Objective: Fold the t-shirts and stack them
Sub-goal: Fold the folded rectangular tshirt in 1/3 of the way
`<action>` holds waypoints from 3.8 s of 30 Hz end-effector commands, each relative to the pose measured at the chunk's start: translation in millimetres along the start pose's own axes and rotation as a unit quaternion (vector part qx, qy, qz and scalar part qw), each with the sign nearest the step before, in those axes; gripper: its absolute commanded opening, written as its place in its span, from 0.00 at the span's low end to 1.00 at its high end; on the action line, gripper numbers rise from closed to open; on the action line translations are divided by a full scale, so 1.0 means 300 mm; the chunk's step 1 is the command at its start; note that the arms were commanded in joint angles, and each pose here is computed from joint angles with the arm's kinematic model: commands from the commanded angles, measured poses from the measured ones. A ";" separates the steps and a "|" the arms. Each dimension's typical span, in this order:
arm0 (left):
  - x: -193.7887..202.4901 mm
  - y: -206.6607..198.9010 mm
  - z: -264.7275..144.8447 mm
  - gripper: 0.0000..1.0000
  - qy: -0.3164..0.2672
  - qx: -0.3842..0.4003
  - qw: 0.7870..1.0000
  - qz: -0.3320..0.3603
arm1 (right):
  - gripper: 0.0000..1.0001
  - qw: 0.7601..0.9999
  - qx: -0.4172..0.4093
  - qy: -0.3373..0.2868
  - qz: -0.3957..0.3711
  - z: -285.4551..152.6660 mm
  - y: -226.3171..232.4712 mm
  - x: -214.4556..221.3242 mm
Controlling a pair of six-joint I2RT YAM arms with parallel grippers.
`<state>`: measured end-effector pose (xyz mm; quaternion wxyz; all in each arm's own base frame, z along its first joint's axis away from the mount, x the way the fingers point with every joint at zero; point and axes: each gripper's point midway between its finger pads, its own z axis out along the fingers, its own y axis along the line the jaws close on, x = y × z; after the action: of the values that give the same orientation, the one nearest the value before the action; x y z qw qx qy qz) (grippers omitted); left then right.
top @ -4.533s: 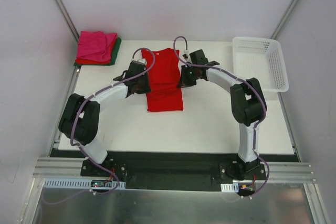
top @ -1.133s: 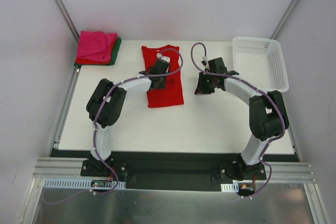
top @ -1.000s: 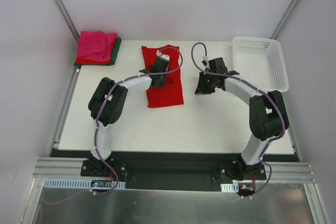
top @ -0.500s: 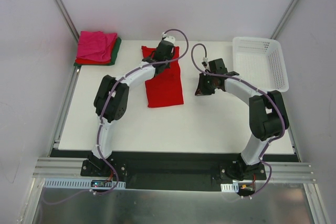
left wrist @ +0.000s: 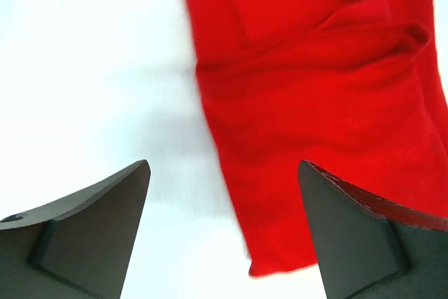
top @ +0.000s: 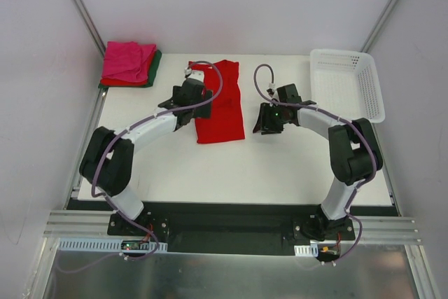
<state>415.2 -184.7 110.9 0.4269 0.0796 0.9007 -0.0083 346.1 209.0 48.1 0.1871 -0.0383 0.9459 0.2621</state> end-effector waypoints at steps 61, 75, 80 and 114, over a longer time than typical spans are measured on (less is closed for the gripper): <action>0.471 -0.162 -0.066 0.00 0.124 0.098 0.964 -0.214 | 0.22 0.991 -0.102 0.076 0.034 0.200 0.109 0.101; 0.504 -0.129 -0.110 0.00 0.130 0.094 0.968 -0.191 | 0.01 0.991 -0.100 0.081 0.023 0.169 0.132 0.154; 0.508 -0.098 -0.156 0.00 0.126 0.089 0.972 -0.178 | 0.01 0.991 -0.098 0.091 0.017 0.140 0.173 0.215; 0.456 0.027 -0.388 0.82 0.075 0.073 0.981 -0.162 | 0.58 0.992 0.073 0.002 -0.108 -0.145 0.257 0.267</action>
<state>235.9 -149.8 72.5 0.3388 -0.0447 0.9268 -0.1555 219.4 262.9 76.3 0.1768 -0.1263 0.9554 0.2002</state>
